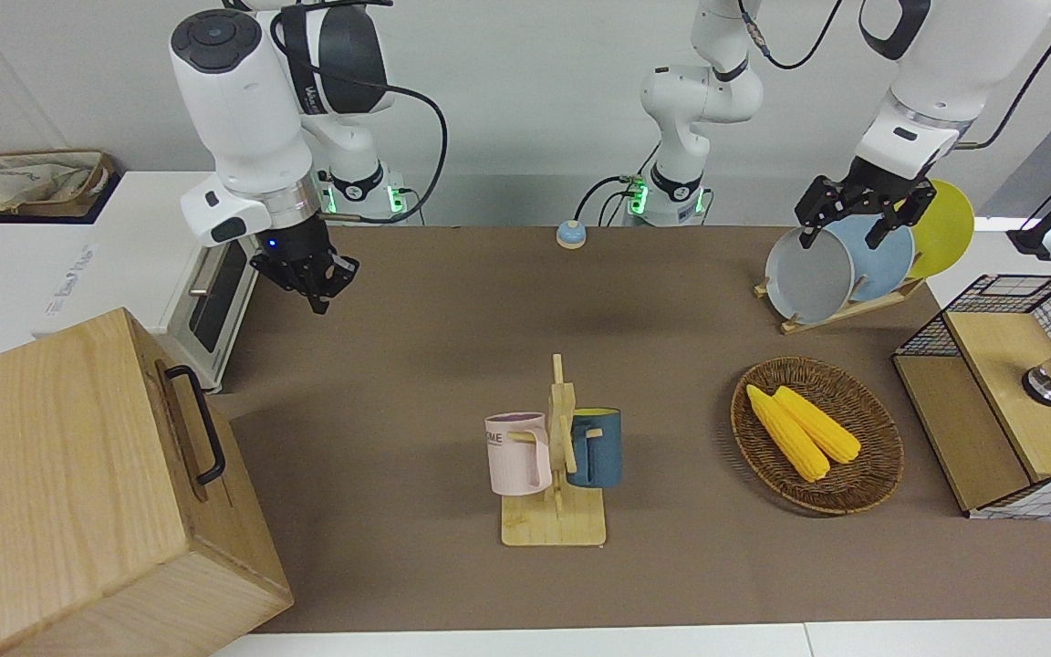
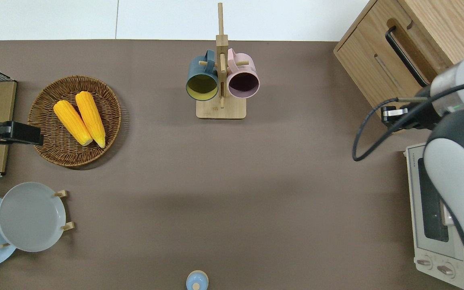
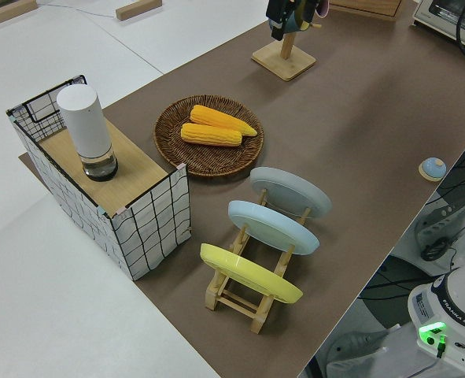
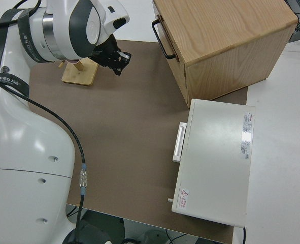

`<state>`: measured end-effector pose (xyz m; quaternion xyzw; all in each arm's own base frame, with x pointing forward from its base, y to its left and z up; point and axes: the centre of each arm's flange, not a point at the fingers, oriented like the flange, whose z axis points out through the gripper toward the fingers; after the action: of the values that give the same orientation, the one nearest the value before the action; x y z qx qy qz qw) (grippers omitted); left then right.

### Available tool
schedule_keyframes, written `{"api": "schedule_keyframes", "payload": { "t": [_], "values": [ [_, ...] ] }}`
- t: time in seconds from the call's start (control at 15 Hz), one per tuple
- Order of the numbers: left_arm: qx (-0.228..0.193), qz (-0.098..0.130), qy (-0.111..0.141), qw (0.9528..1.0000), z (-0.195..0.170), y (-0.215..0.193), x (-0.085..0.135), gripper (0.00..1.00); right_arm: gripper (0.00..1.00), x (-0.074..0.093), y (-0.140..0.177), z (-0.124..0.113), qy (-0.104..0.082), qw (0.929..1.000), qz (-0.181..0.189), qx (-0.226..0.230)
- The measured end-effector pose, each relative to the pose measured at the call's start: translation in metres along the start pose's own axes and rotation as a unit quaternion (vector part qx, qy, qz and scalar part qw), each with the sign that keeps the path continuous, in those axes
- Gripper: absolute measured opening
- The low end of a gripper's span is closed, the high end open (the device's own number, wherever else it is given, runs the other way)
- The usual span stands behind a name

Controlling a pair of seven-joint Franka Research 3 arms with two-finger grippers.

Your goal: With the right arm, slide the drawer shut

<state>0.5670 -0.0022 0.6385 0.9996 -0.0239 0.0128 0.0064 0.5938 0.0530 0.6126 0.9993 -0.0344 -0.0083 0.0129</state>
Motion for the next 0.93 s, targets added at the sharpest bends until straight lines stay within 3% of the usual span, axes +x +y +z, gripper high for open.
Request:
{"api": "schedule_keyframes", "payload": {
  "t": [0.33, 0.67, 0.8, 0.93],
  "values": [
    [0.000, 0.000, 0.000, 1.0000, 0.000, 0.000, 0.000, 1.00, 0.01, -0.022, 0.050, -0.011, -0.008, 0.9993, -0.038, -0.002],
    [0.000, 0.000, 0.000, 1.0000, 0.000, 0.000, 0.000, 0.99, 0.01, -0.026, 0.064, -0.007, -0.014, 0.9988, -0.048, 0.000],
    [0.000, 0.000, 0.000, 1.0000, 0.000, 0.000, 0.000, 1.00, 0.04, -0.026, 0.061, -0.007, -0.014, 0.9987, -0.050, 0.000],
    [0.000, 0.000, 0.000, 1.0000, 0.000, 0.000, 0.000, 0.99, 0.19, -0.026, 0.060, -0.007, -0.013, 0.9986, -0.051, -0.001]
  ]
}}
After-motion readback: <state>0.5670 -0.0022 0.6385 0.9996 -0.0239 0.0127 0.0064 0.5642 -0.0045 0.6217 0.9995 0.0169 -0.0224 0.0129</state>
